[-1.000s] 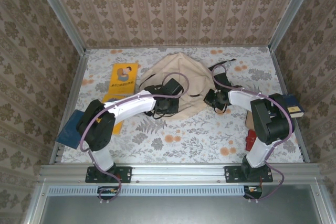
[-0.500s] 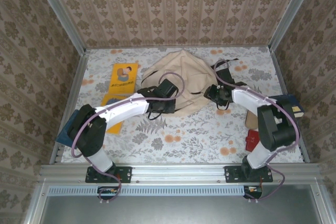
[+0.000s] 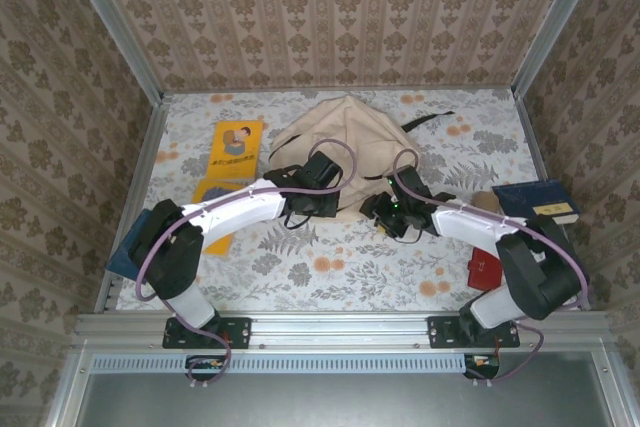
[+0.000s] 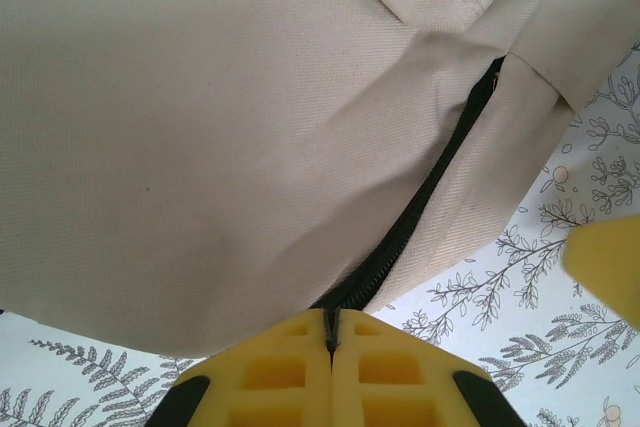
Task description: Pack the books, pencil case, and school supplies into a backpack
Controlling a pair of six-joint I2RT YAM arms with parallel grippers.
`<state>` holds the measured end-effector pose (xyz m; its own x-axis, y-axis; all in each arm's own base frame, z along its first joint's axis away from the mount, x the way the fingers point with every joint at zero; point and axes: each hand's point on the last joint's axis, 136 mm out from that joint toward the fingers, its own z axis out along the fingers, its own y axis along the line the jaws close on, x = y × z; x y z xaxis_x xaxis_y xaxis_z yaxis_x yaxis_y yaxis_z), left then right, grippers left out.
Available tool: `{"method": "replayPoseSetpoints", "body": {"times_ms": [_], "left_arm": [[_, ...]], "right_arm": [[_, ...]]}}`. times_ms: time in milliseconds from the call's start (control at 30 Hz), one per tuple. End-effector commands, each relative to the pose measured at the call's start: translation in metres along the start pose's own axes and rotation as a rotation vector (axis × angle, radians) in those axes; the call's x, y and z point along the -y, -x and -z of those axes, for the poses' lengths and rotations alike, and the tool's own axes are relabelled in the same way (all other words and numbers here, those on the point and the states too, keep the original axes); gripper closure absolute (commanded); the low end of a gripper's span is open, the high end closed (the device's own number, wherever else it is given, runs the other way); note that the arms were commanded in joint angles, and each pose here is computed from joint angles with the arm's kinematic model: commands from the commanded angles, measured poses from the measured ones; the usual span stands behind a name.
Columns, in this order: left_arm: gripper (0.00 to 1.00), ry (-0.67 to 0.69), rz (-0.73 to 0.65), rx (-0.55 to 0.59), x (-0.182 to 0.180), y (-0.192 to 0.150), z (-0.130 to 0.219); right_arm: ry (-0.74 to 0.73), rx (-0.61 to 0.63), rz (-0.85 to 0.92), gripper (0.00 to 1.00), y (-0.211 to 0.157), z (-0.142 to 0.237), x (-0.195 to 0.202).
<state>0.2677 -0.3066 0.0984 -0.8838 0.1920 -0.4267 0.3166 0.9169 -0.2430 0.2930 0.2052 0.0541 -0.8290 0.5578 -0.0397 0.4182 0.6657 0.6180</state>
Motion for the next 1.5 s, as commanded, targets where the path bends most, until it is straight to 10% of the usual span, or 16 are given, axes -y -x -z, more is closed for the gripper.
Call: {"method": "replayPoseSetpoints", "body": {"times_ms": [0, 500, 933, 1467], "left_arm": [[1.00, 0.000, -0.022, 0.003, -0.001, 0.002, 0.004], [1.00, 0.053, -0.015, -0.012, -0.013, -0.002, 0.009], [1.00, 0.202, 0.044, 0.046, -0.078, 0.000, 0.031], [1.00, 0.127, 0.045, 0.112, -0.068, -0.011, 0.040]], "right_arm": [[0.066, 0.015, -0.110, 0.50, 0.006, -0.017, -0.012], [-0.029, 0.099, -0.097, 0.94, 0.021, -0.035, 0.010], [-0.184, 0.155, -0.020, 0.96, 0.041, 0.001, 0.059], [-0.172, 0.087, 0.272, 0.94, 0.102, -0.014, 0.027]]}}
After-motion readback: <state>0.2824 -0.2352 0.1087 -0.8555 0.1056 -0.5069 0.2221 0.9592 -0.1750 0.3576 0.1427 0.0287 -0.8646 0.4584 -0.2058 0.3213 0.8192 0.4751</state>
